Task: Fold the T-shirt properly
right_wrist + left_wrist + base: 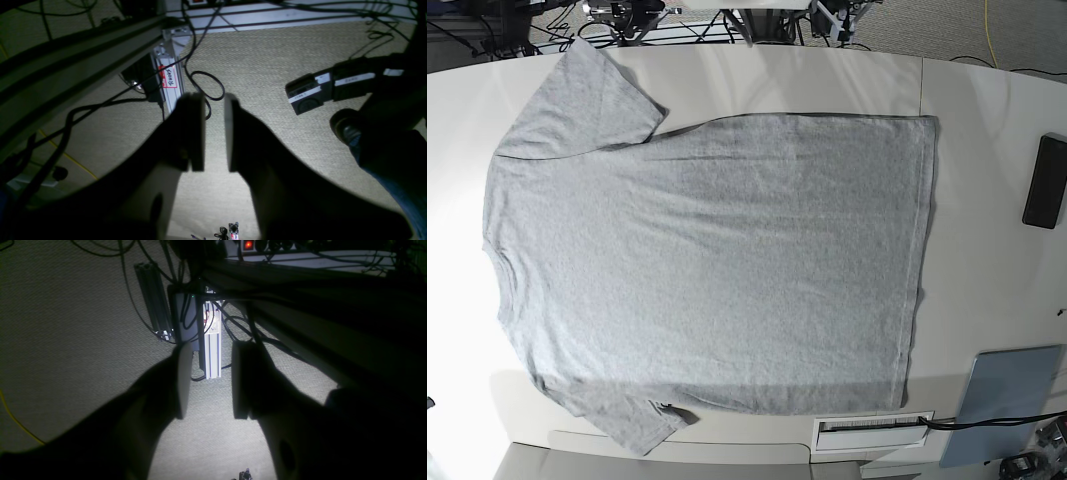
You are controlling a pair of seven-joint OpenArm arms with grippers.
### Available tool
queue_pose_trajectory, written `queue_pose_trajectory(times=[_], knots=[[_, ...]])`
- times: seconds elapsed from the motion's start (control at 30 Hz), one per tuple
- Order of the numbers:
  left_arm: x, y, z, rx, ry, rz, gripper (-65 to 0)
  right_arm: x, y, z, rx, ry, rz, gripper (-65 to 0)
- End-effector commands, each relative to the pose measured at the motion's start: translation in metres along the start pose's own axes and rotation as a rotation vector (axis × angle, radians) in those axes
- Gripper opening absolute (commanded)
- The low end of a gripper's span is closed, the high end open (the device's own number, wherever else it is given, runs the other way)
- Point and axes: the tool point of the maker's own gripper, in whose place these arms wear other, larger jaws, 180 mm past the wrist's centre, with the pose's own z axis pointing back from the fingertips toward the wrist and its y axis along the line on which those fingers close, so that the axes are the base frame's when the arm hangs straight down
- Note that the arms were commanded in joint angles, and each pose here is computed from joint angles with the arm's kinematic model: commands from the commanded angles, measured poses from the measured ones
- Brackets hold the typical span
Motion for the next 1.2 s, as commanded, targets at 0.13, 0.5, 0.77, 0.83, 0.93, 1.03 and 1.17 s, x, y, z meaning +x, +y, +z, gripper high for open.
queue_pose_trajectory(times=[0.13, 0.5, 0.77, 0.83, 0.93, 1.03, 1.17], knots=[[0.0077, -0.0009, 0.0006, -0.006, -0.027, -0.008, -43.2, 0.0035, -0.0084, 0.0022, -0.011, -0.015, 0.003, -53.8], [0.0107, -0.0008, 0.0006, -0.006, -0.034, -0.010, -43.2, 0.0039, -0.0084, 0.0022, -0.011, -0.016, 0.003, -53.8], [0.0107, -0.0008, 0.0006, -0.006, -0.034, -0.010, -43.2, 0.0038, -0.0084, 0.0022, -0.011, -0.015, 0.003, -53.8], [0.0107, -0.0008, 0.0006, -0.006, -0.034, -0.010, -43.2, 0.0039, -0.0084, 0.0022, -0.011, -0.016, 0.003, -53.8], [0.0107, -0.0008, 0.0006, -0.006, -0.034, -0.010, -43.2, 0.0039, -0.0084, 0.0022, -0.011, -0.016, 0.003, -53.8], [0.0107, -0.0008, 0.0006, -0.006, -0.034, -0.010, -43.2, 0.0039, -0.0084, 0.0022, -0.011, -0.016, 0.003, -53.8], [0.0107, -0.0008, 0.0006, -0.006, -0.034, -0.010, -43.2, 0.0039, -0.0084, 0.0022, -0.011, -0.016, 0.003, -53.8]])
